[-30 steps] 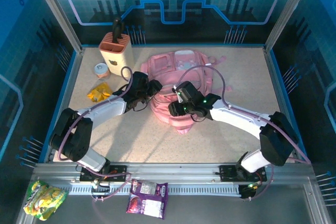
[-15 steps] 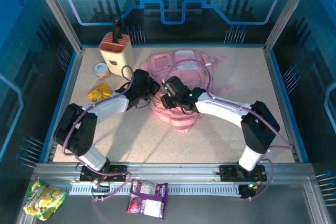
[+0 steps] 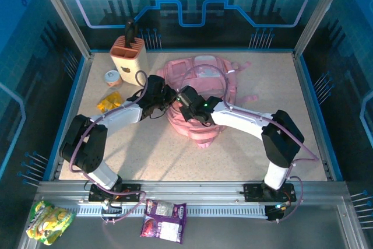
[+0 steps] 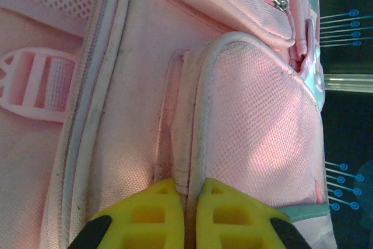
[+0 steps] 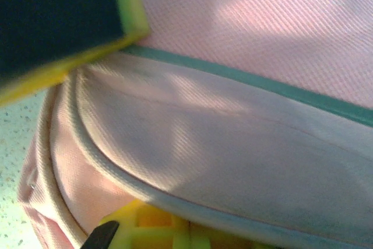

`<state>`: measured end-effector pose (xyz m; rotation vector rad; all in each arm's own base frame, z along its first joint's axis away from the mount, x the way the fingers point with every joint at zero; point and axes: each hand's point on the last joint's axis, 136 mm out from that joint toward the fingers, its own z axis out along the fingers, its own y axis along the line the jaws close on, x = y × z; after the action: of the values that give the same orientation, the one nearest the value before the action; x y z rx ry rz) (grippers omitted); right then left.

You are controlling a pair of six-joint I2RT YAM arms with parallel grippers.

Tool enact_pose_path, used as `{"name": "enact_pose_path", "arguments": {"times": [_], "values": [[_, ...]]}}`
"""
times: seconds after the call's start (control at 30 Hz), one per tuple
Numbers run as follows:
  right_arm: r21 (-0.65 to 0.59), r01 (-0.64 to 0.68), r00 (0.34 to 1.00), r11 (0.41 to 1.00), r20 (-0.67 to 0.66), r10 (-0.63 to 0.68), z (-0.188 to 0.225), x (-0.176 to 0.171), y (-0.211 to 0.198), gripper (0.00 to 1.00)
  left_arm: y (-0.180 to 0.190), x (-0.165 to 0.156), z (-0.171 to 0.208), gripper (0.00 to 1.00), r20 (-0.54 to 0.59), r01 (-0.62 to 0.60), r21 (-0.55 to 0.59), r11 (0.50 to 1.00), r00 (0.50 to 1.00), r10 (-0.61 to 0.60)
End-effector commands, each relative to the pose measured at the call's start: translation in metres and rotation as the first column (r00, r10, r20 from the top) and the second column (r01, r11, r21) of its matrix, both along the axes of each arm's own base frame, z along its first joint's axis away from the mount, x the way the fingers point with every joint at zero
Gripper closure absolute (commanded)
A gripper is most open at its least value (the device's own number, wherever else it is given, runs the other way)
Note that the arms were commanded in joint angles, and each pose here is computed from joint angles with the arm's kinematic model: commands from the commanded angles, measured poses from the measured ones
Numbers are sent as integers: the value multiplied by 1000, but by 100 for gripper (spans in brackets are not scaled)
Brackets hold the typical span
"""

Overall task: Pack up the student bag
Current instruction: Zip the student bag at the center of the table.

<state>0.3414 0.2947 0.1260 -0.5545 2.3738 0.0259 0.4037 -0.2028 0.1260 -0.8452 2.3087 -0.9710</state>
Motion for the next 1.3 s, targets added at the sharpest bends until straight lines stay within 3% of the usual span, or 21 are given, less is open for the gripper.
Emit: {"name": "enact_pose_path", "arguments": {"times": [0.0,0.17,0.27,0.3,0.37,0.4,0.47,0.6,0.67,0.77,0.87,0.93,1.03,1.1,1.23,1.27], "values": [[-97,182,983,979,-17,-184,-1,-9,-80,100,38,-3,9,100,11,39,122,992,999,-41],[-91,263,959,961,-83,-270,-10,-9,-141,100,83,11,7,100,-20,84,316,945,996,-82],[-22,192,972,981,-133,-194,-12,-10,-120,100,94,30,16,100,12,109,335,936,993,-120],[25,152,978,988,-149,-147,-12,-13,-102,100,93,32,23,92,37,112,335,935,991,-132],[57,118,979,991,-173,-106,-14,-17,-79,100,82,24,40,53,88,123,266,956,984,-152],[67,124,975,990,-191,-109,-16,-17,-75,100,74,14,48,42,111,126,204,971,982,-150],[79,141,972,987,-200,-123,-20,-11,-79,100,57,-7,58,38,143,94,102,990,984,-109],[93,132,968,987,-228,-108,-22,-5,-82,100,16,-48,46,28,93,-46,-35,998,994,49],[108,106,970,988,-229,-79,-21,-6,-77,100,-13,-54,48,24,92,-69,-142,987,992,82],[115,101,970,988,-234,-72,-23,-7,-77,100,-35,-50,46,22,69,-103,-155,983,991,115],[119,90,972,989,-229,-61,-22,-7,-76,100,-38,-43,26,32,16,-170,-114,979,985,173],[66,121,973,990,-204,-106,-20,-1,-87,100,-32,-39,14,49,-13,-209,-78,975,978,209],[21,200,961,980,-199,-192,-16,14,-110,100,-5,-44,-4,83,-43,-251,121,960,965,257],[41,234,951,971,-219,-220,-18,26,-119,100,13,-47,-7,96,-46,-271,225,936,957,288],[-4,293,948,956,-125,-291,-14,56,-134,99,16,-43,-8,100,-53,-212,242,947,972,231],[15,281,953,960,-123,-277,-13,59,-129,84,12,-42,-9,100,-66,-185,222,957,977,204]]}}
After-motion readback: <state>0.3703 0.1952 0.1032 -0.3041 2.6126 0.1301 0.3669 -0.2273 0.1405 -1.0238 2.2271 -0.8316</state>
